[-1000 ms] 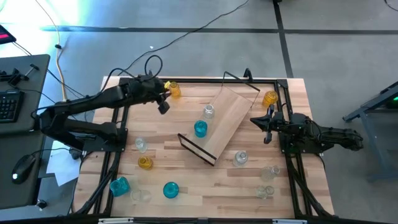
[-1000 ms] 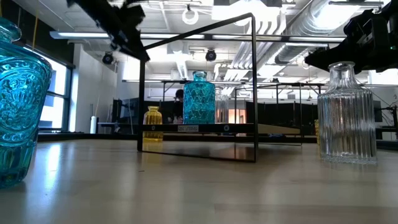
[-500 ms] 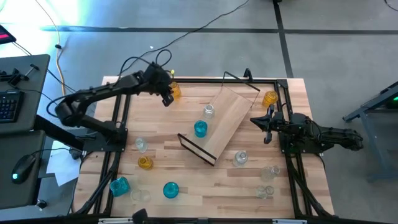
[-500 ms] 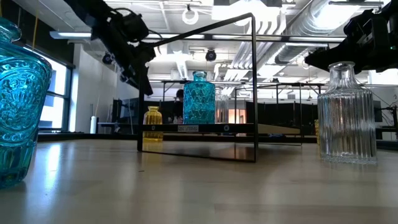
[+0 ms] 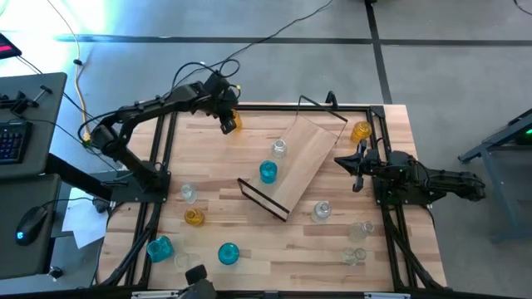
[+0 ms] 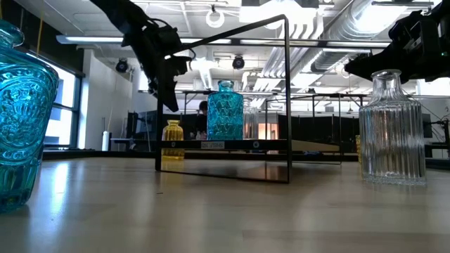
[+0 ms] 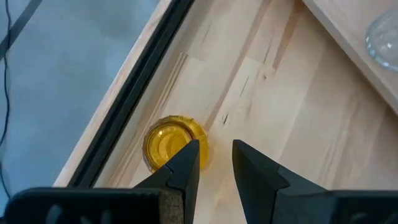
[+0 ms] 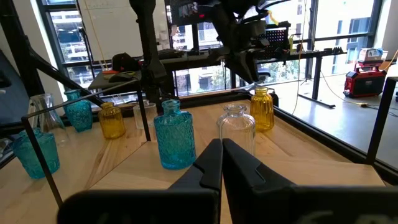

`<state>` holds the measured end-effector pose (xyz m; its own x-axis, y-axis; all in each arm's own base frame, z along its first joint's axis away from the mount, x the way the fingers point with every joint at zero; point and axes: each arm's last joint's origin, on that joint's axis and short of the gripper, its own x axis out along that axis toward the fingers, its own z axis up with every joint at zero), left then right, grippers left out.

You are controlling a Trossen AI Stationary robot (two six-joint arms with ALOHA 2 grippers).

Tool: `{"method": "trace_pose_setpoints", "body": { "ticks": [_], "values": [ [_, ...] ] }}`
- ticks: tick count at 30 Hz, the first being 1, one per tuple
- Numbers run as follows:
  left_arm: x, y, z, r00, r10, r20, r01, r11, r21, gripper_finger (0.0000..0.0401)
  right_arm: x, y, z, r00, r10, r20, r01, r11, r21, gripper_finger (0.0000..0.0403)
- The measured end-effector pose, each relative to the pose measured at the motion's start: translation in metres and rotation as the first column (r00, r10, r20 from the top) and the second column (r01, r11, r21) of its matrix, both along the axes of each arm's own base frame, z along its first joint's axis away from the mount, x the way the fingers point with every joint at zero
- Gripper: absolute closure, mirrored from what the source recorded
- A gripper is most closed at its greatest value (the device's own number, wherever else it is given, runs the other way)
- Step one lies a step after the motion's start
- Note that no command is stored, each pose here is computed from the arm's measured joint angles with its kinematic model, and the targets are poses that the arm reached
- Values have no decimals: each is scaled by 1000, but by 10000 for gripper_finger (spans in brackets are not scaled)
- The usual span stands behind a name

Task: Sort vases onto shelf
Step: Put the middle top left yellow vase on the shelf

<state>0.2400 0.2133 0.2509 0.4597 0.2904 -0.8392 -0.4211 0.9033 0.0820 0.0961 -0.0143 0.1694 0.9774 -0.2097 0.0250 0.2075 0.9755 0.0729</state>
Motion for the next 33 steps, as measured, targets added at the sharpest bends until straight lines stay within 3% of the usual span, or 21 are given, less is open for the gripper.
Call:
{"method": "trace_pose_setpoints", "body": {
  "ticks": [13, 23, 33],
  "values": [
    [-4, 15, -15, 997, -7, -75, 6, 1000, -6, 314, 0, 0, 0, 1000, 0, 1, 0, 1000, 0, 402],
    [-4, 16, -14, 998, -14, -67, 14, 1000, 0, 314, 0, 0, 0, 1000, 0, 0, 0, 1000, 0, 402],
    [6, 17, -30, 998, -9, -55, 5, 997, -76, 314, 0, 0, 0, 1000, 0, 0, 0, 1000, 0, 402]
  ]
}}
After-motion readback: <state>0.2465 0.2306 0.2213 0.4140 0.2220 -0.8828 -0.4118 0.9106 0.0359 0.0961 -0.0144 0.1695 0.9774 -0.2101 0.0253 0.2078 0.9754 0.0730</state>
